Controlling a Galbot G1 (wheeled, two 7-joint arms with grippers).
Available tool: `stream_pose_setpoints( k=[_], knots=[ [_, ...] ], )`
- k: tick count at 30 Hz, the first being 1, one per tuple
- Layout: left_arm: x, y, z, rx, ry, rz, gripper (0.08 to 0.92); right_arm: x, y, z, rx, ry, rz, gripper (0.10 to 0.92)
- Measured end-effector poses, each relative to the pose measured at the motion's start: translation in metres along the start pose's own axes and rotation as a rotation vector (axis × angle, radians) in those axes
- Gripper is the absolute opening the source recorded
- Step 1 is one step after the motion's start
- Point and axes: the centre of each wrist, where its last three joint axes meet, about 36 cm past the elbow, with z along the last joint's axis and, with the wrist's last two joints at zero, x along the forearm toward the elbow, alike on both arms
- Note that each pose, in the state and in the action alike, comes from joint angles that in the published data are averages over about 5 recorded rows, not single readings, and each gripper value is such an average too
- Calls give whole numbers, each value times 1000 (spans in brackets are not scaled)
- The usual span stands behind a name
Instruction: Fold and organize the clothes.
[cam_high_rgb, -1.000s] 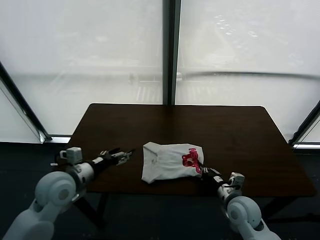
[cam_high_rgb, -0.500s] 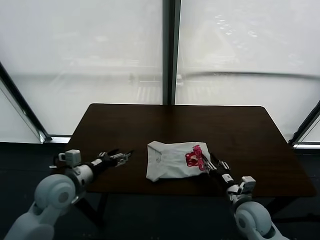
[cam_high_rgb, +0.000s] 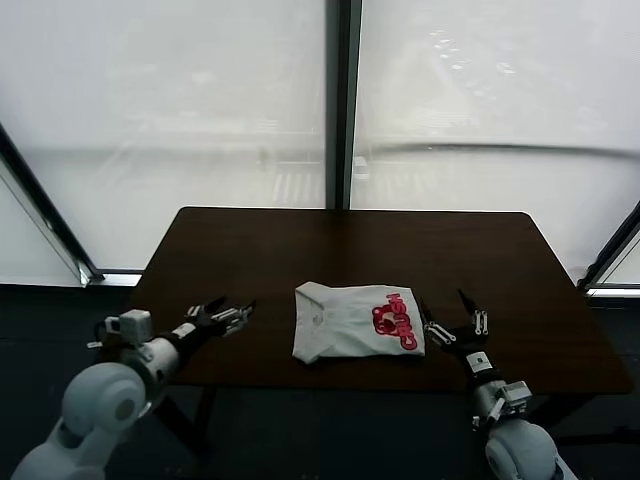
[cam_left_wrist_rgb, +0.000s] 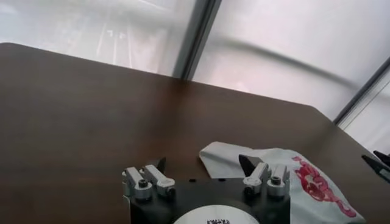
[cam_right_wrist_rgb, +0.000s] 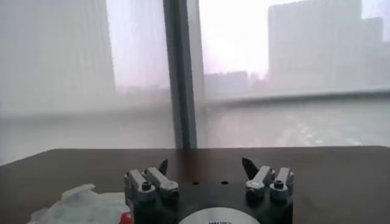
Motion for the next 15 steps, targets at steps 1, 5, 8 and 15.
stream_pose_setpoints(
  k=[1,5,8,15],
  knots=[
    [3,-1,3,-22,-22,-6,907,4,-2,2,12,-9,24,907],
    [15,-10,22,-134,-120,-43,907,30,-4,5,54,7,122,907],
    [24,-16,43,-233,-193,-91,907,54,5,2,72,33,169,907],
    [55,-21,89,-440,-286,-167,907,112,37,-19,85,42,178,907]
  ],
)
